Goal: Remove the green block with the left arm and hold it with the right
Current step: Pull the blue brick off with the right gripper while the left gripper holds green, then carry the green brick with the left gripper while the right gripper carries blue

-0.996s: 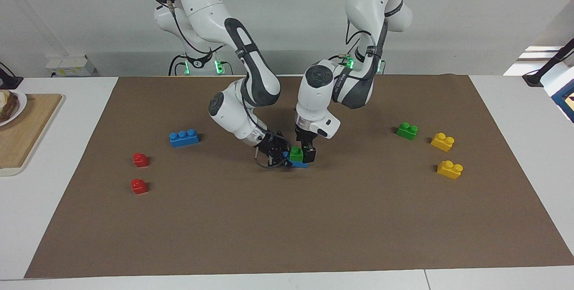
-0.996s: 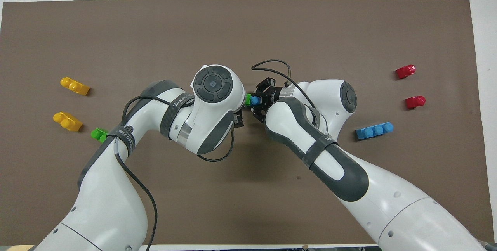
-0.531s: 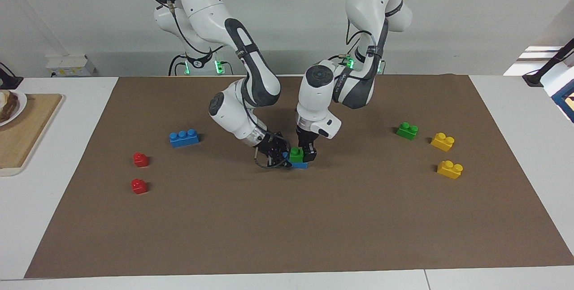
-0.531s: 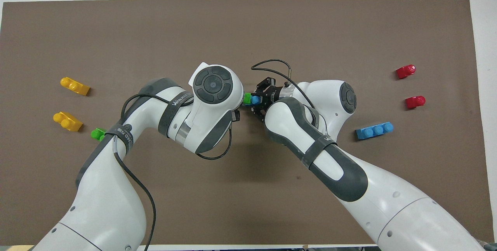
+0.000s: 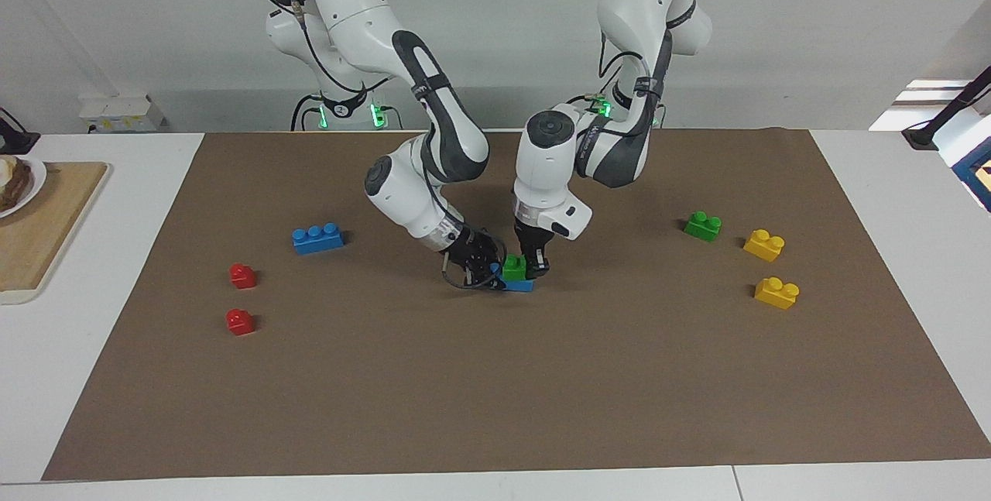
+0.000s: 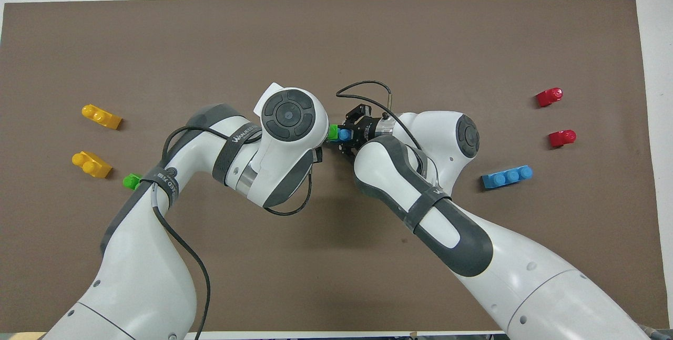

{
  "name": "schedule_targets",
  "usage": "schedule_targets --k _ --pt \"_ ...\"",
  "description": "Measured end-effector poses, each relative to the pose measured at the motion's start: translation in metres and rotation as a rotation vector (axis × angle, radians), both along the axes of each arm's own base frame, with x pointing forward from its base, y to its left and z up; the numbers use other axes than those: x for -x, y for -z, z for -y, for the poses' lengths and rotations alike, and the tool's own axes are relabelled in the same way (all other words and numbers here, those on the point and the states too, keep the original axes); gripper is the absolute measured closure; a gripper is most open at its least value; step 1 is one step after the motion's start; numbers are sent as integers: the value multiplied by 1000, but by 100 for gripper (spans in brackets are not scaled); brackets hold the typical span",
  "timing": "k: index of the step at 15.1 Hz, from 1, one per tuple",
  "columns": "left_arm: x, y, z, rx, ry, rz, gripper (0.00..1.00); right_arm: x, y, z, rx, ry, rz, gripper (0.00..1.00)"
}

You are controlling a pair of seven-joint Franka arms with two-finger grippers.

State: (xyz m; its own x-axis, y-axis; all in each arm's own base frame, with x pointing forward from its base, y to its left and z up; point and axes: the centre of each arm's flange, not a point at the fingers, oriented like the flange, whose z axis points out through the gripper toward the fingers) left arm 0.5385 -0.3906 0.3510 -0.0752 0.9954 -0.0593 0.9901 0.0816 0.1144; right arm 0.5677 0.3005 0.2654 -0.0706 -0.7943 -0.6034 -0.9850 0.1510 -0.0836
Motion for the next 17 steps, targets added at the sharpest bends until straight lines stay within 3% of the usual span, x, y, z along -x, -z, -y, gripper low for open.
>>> schedule_targets --k 3,9,12,14,17 --pt "2 -20 -2 2 -2 9 63 0 -2 -3 4 3 14 65" --pt "16 -115 -26 -1 7 45 65 3 0 -7 6 -3 15 65" --pt "1 -122 -60 -30 49 32 65 -2 -7 -8 -4 -4 21 65" --pt "-14 -117 -89 -46 77 21 65 -18 -23 4 -32 -23 11 65" --pt "-38 -108 -145 -40 137 -7 65 -62 -71 78 -36 -98 -12 65"
